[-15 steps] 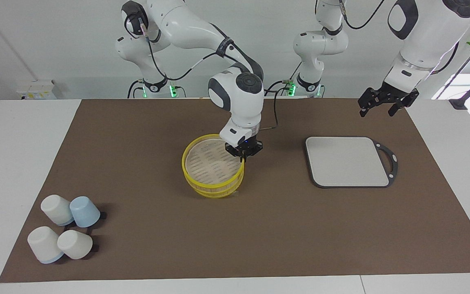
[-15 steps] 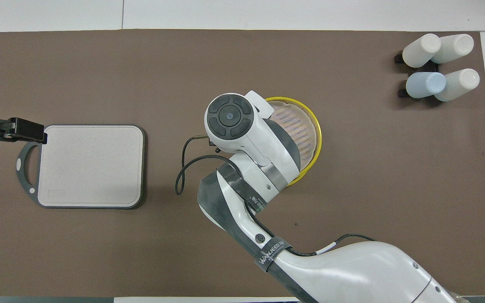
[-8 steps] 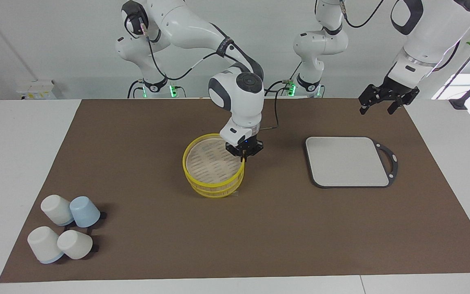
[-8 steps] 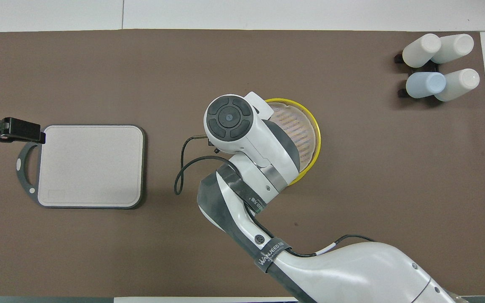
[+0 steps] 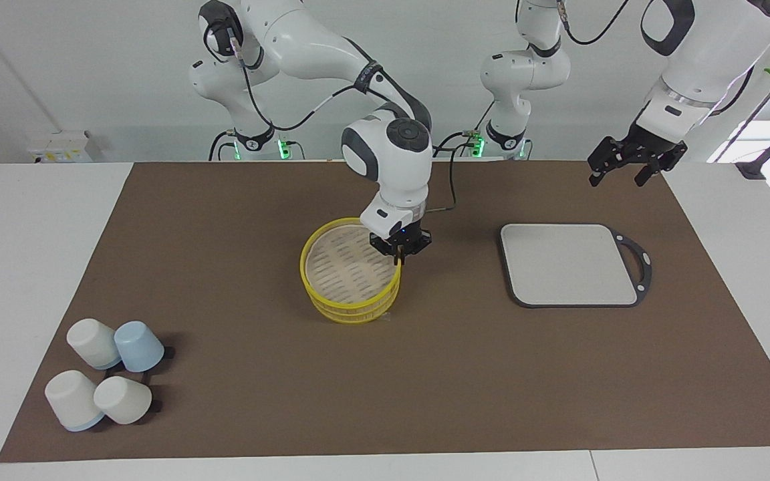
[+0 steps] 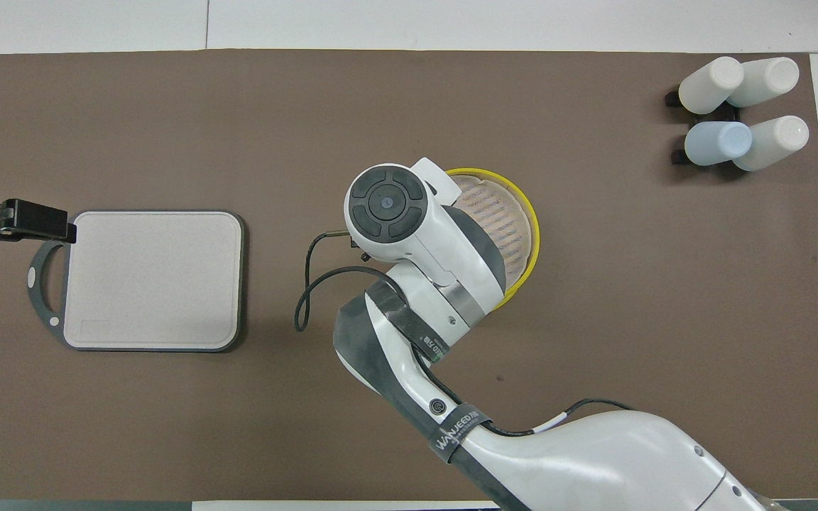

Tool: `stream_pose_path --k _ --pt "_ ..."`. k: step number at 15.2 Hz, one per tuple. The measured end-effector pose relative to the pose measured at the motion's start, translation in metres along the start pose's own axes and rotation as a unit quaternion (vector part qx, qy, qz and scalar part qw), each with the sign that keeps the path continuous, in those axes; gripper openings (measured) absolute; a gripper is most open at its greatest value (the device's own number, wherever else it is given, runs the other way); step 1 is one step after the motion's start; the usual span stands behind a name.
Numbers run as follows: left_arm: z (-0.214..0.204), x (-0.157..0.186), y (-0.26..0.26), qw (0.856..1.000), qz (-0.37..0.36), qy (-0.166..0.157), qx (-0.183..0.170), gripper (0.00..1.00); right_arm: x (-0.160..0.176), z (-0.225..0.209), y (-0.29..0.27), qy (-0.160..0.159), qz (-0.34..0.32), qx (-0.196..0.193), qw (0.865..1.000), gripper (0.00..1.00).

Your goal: Place bun in steamer

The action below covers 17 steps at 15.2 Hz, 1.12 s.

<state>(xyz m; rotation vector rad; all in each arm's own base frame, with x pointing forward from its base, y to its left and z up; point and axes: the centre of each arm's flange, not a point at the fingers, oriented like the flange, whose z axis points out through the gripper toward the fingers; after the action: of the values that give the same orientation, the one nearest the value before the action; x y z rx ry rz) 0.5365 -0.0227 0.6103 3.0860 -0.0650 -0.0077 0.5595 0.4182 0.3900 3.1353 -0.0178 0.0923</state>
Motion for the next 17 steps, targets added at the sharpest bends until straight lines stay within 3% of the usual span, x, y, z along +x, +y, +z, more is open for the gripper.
stream_pose_path --k 8,12,16,17 --pt "-0.002 -0.001 -0.001 1.000 0.009 0.002 0.007 1.00 -0.012 0.003 -0.005 -0.001 0.004 -0.002 1.000 0.10" --pt "-0.002 -0.001 -0.002 1.000 0.010 0.003 0.011 1.00 -0.011 0.001 -0.003 -0.001 0.006 -0.002 1.000 0.16" --pt "-0.002 -0.001 -0.002 1.000 0.011 0.003 0.011 1.00 0.011 -0.026 0.022 0.012 0.032 0.001 0.999 0.54" --pt "-0.002 -0.001 -0.002 1.000 0.011 0.003 0.011 1.00 0.020 -0.038 0.036 0.016 0.044 0.002 0.999 0.59"
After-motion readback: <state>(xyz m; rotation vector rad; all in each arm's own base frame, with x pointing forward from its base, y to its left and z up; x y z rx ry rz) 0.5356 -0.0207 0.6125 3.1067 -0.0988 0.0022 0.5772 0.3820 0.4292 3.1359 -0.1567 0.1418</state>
